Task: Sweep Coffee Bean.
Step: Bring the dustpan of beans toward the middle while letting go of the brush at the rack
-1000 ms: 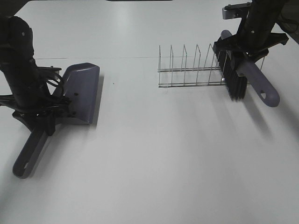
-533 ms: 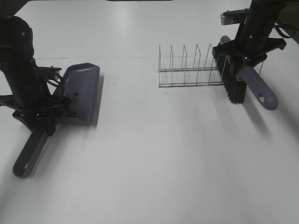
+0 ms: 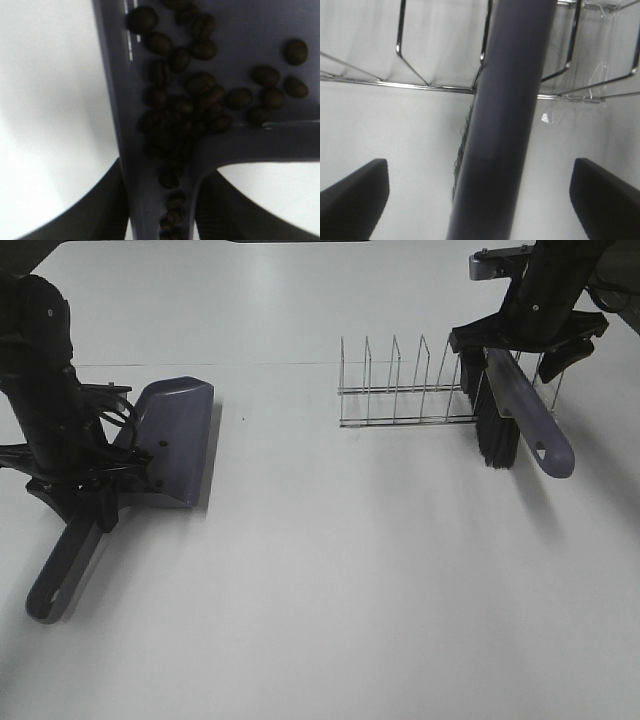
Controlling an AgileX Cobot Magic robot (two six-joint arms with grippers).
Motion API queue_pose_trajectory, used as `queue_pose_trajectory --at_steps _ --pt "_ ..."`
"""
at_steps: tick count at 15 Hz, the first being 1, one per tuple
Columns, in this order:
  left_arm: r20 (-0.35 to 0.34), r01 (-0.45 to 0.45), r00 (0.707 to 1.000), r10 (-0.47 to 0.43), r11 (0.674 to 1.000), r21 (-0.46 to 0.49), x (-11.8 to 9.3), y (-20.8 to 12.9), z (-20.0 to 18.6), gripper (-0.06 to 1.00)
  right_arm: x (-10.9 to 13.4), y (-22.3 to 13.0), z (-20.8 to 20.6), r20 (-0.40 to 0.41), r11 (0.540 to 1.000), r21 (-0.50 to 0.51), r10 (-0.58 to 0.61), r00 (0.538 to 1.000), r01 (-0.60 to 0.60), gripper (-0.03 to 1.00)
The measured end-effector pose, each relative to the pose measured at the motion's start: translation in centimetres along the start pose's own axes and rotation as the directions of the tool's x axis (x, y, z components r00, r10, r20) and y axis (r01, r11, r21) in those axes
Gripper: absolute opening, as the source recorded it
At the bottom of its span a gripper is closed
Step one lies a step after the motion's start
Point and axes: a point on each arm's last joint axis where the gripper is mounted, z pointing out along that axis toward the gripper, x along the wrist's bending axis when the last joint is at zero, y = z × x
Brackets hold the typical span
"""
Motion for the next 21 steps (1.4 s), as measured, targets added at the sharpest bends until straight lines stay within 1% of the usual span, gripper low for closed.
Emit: queue_pose_trajectory --at_steps 1,2,3,5,7,9,11,12,21 --pt "0.009 0.005 1.000 -0.005 1.000 0.000 -0.1 0.0 0.0 0.32 -0.2 0.3 -2.2 0.000 0.999 -0.051 -0.001 1.000 0.001 0.91" --pt "0.009 0.005 1.000 -0.005 1.000 0.000 -0.1 0.0 0.0 0.32 -0.2 0.3 -2.2 0.000 0.999 -0.051 -0.001 1.000 0.001 0.91" --pt "0.019 0.011 1.000 -0.011 1.000 0.000 -0.2 0.0 0.0 0.32 -0.4 0.3 -4.5 -0.008 0.997 -0.074 0.009 1.000 -0.010 0.91" --pt "0.025 0.036 0.999 -0.036 0.999 -0.008 -0.2 0.1 0.0 0.32 -0.4 0.0 -6.8 -0.031 0.997 -0.072 0.025 0.999 -0.027 0.91" --pt "0.027 0.048 0.999 -0.047 0.998 -0.029 -0.2 0.3 0.0 0.32 -0.6 -0.4 -9.1 -0.034 0.996 -0.087 0.030 0.999 -0.033 0.91" --pt "0.027 0.056 0.998 -0.055 0.998 -0.018 -0.2 0.3 0.5 0.32 -0.8 -0.8 -11.8 -0.045 0.991 -0.131 0.034 0.998 -0.040 0.90" --pt "0.025 0.060 0.998 -0.060 0.998 0.017 -0.2 0.4 1.7 0.32 -0.9 -2.0 -14.1 -0.048 0.987 -0.157 0.033 0.998 -0.040 0.89" --pt "0.027 0.061 0.998 -0.062 0.998 0.019 -0.2 0.5 1.8 0.32 -1.0 -2.8 -14.8 -0.048 0.985 -0.165 0.033 0.998 -0.041 0.89" --pt "0.028 0.062 0.998 -0.063 0.998 0.026 -0.2 0.5 1.8 0.32 -1.0 -10.1 -16.6 -0.054 0.974 -0.221 0.027 0.998 -0.039 0.88"
